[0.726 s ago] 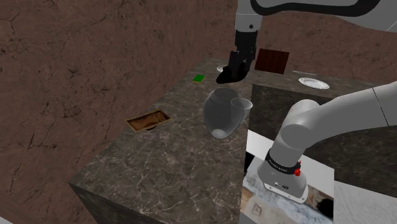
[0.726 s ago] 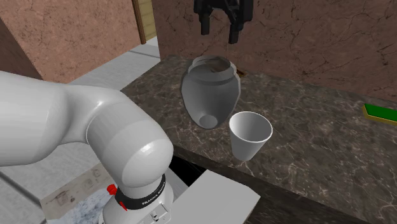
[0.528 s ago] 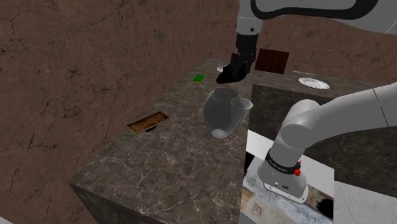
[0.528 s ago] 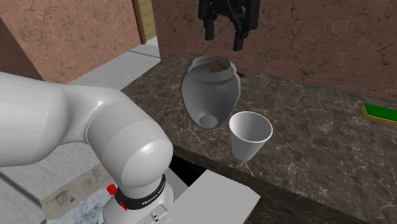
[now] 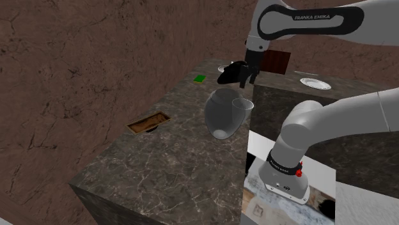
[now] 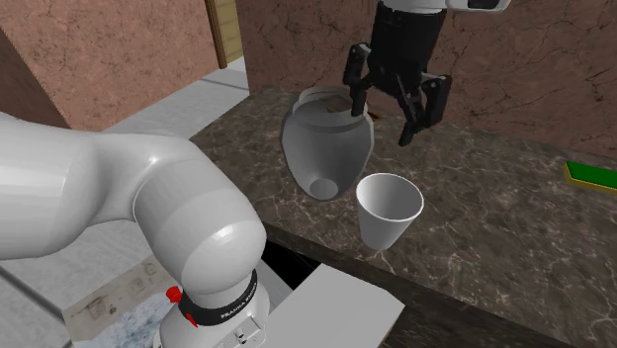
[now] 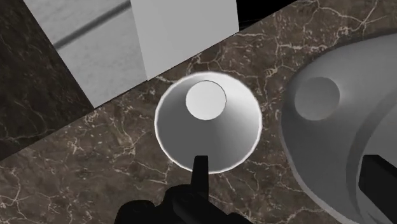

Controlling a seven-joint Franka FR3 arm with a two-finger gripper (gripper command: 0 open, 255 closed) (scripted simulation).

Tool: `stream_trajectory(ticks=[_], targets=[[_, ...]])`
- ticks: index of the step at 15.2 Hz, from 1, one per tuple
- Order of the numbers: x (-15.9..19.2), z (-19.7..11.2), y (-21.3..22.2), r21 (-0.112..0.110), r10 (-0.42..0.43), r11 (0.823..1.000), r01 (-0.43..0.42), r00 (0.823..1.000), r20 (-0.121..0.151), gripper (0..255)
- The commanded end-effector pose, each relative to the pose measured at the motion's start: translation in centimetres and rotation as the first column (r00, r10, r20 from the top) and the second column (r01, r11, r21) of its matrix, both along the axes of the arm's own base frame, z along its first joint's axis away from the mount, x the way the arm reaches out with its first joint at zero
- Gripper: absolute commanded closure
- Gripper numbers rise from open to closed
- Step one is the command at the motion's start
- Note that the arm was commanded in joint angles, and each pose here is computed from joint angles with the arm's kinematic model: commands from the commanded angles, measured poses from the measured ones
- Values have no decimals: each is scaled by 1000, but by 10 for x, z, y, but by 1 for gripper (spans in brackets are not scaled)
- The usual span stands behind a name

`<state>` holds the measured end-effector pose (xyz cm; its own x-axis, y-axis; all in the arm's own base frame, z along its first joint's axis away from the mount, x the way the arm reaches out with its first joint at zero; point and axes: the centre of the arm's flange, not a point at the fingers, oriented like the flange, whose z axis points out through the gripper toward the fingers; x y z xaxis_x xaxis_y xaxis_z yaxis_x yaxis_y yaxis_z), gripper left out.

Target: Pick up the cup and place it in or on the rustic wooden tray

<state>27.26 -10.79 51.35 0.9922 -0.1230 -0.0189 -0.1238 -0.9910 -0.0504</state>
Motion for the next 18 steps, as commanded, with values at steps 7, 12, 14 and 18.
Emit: stream_trajectory(ticks=[7,12,14,18], targets=[[-5,-80,-84,96,13,995,-18,999,49,0],[-6,-125,-119,140,17,990,-27,997,70,0],[-5,-135,-117,140,17,990,-27,997,70,0],[-4,-156,-113,140,17,990,-27,997,70,0]])
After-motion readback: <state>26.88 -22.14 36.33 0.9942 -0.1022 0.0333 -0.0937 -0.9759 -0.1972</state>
